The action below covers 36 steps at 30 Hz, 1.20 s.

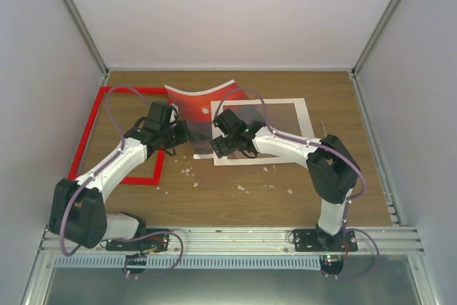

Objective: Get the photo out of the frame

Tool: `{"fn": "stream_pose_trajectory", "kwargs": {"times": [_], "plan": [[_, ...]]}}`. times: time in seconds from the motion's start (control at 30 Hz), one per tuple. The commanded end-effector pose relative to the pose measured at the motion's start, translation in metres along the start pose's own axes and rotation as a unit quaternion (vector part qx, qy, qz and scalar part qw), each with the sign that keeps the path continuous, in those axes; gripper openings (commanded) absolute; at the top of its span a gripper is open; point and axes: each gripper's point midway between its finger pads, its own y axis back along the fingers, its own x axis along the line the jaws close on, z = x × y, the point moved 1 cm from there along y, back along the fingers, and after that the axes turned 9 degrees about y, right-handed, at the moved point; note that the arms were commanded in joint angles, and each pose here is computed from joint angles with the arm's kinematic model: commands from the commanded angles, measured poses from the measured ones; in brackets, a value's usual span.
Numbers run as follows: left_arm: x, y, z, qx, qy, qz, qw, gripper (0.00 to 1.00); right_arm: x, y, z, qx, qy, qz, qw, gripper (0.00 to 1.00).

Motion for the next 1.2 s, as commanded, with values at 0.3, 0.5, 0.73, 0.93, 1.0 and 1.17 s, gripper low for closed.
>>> {"fn": "stream_pose_trajectory", "kwargs": {"times": [0.3,0.5,0.73,0.93,1.0,1.17], "plan": [[-0.018,0.115,0.046,-0.11,-0.105,0.094,0.984,0.0,-0.028,0.023,-0.013,-0.031,-0.038,-0.018,0.999,0.96],[-0.043,0.165,0.062,-0.154,-0.127,0.084,0.976,0.0,-0.035,0.033,-0.017,-0.041,-0.051,-0.01,0.998,0.97],[-0.074,0.21,0.077,-0.19,-0.146,0.052,0.969,0.0,-0.047,0.047,-0.024,-0.051,-0.07,-0.018,0.996,0.98],[-0.114,0.228,0.073,-0.174,-0.171,-0.032,0.969,0.0,-0.067,0.067,-0.031,-0.073,-0.092,-0.049,0.992,1.0],[-0.13,0.228,0.068,-0.158,-0.176,-0.074,0.969,0.0,-0.075,0.077,-0.031,-0.085,-0.101,-0.059,0.989,1.0],[-0.162,0.22,0.059,-0.114,-0.175,-0.161,0.965,0.0,-0.094,0.104,-0.038,-0.115,-0.128,-0.1,0.98,1.0]]}}
